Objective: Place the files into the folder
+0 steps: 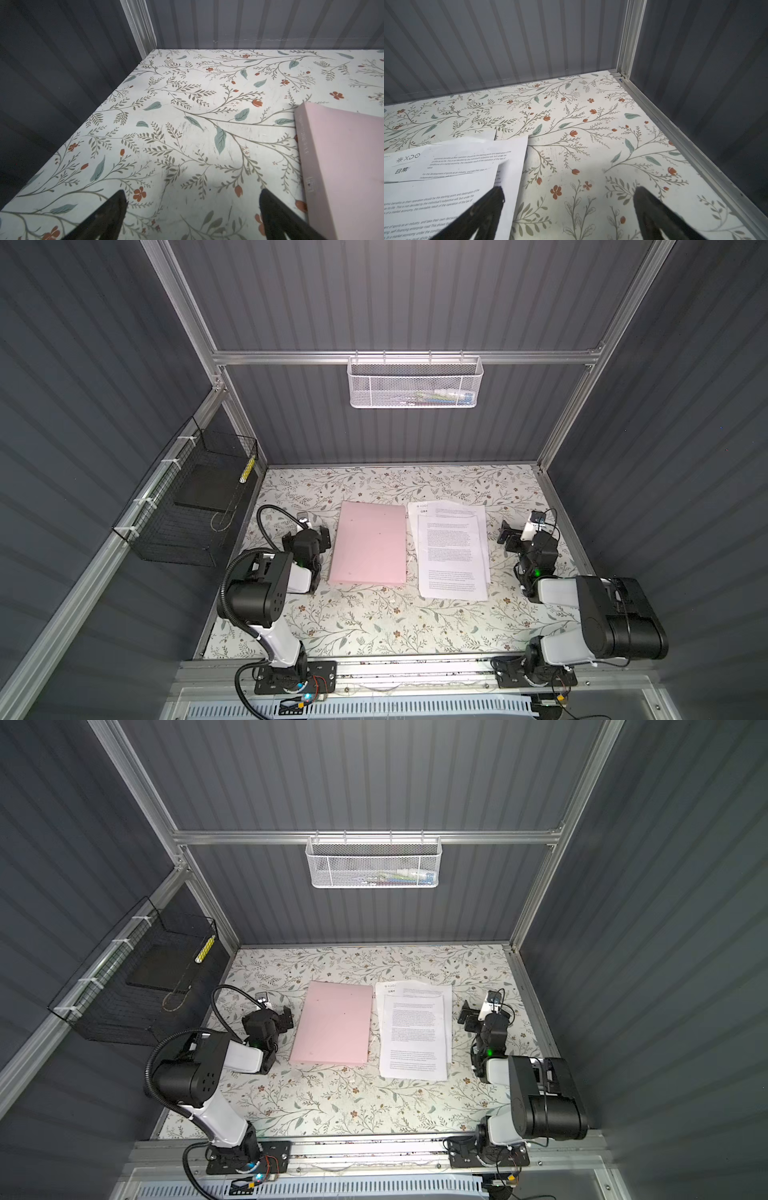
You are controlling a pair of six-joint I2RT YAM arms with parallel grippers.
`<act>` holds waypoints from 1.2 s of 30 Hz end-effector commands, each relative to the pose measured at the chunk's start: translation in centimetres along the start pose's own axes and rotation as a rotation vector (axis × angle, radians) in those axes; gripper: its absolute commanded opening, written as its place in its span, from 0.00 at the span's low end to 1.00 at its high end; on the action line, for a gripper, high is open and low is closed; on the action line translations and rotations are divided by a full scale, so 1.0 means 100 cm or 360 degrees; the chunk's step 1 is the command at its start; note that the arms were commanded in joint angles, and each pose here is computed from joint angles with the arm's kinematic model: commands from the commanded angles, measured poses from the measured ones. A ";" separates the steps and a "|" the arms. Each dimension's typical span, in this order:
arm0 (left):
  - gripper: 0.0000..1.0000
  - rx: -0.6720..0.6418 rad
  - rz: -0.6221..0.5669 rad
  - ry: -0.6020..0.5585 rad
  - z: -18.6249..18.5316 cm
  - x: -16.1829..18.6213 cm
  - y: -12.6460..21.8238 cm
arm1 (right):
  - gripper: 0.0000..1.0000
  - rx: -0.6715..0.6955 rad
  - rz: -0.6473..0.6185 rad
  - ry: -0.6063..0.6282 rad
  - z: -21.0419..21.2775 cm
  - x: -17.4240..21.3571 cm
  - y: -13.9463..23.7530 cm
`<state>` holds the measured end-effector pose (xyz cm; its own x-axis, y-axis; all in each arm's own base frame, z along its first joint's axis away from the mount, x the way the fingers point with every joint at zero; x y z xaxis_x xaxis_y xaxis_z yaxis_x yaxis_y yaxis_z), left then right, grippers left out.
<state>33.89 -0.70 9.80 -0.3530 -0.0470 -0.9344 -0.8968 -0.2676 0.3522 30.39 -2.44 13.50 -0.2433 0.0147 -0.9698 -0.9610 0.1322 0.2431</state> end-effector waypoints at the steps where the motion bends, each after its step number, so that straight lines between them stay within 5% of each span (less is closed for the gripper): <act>1: 1.00 -0.0037 -0.0007 0.0013 0.004 -0.001 0.000 | 0.99 -0.0003 -0.0022 -0.0012 0.000 -0.005 -0.001; 36: 1.00 -0.0032 -0.0006 0.0016 0.004 -0.001 0.000 | 0.99 -0.0003 -0.0018 -0.0011 0.000 -0.005 -0.002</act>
<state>33.86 -0.70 9.74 -0.3565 -0.0466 -0.9331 -0.8955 -0.2678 0.3555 30.39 -2.44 13.48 -0.2444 0.0148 -0.9696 -0.9607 0.1322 0.2442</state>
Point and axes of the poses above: each gripper's point midway between its finger pads, its own y axis back along the fingers, its own z axis along the line the jaws close on, x = y × z, the point moved 8 cm from there along y, back along the fingers, and after that the axes turned 4 degrees about y, right-handed, at the moved point
